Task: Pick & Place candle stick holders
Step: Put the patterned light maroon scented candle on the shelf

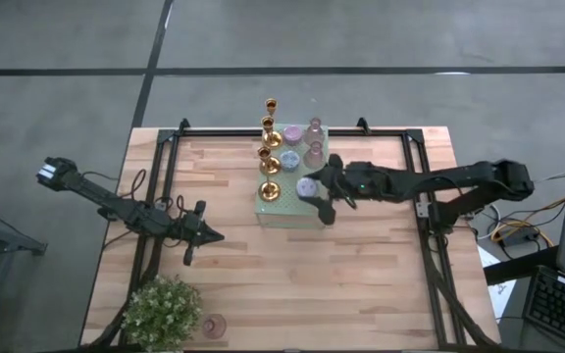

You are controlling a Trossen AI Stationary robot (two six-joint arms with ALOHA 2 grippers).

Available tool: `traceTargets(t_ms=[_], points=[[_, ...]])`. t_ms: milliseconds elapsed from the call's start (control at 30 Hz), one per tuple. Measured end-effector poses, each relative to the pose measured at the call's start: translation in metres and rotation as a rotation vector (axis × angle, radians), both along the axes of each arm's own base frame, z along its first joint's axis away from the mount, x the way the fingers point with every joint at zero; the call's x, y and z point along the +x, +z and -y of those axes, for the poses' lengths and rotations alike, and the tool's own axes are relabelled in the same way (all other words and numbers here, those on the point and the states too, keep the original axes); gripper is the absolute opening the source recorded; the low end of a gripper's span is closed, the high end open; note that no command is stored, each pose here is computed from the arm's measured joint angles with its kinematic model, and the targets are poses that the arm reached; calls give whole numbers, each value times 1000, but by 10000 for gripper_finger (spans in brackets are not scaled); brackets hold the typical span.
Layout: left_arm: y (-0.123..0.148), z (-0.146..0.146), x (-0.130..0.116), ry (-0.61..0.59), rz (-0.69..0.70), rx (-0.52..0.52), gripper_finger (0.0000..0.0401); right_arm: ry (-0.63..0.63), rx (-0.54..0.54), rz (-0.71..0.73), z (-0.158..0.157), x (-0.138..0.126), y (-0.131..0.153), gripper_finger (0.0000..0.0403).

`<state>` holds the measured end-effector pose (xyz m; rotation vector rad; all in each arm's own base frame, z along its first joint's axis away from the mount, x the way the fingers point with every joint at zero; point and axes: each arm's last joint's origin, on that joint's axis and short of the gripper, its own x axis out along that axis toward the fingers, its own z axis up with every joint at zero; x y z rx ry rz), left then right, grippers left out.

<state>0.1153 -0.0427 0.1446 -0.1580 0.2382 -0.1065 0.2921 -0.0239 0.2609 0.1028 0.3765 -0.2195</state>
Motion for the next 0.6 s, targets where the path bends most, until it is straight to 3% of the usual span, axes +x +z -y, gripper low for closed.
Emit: traceTargets(t_ms=[300, 600], points=[[0, 0, 0, -1, -1, 0, 14, -49, -12, -67, 21, 31, -17, 295], [0, 0, 0, -1, -1, 1, 14, -64, -17, -44, 28, 44, -20, 297]])
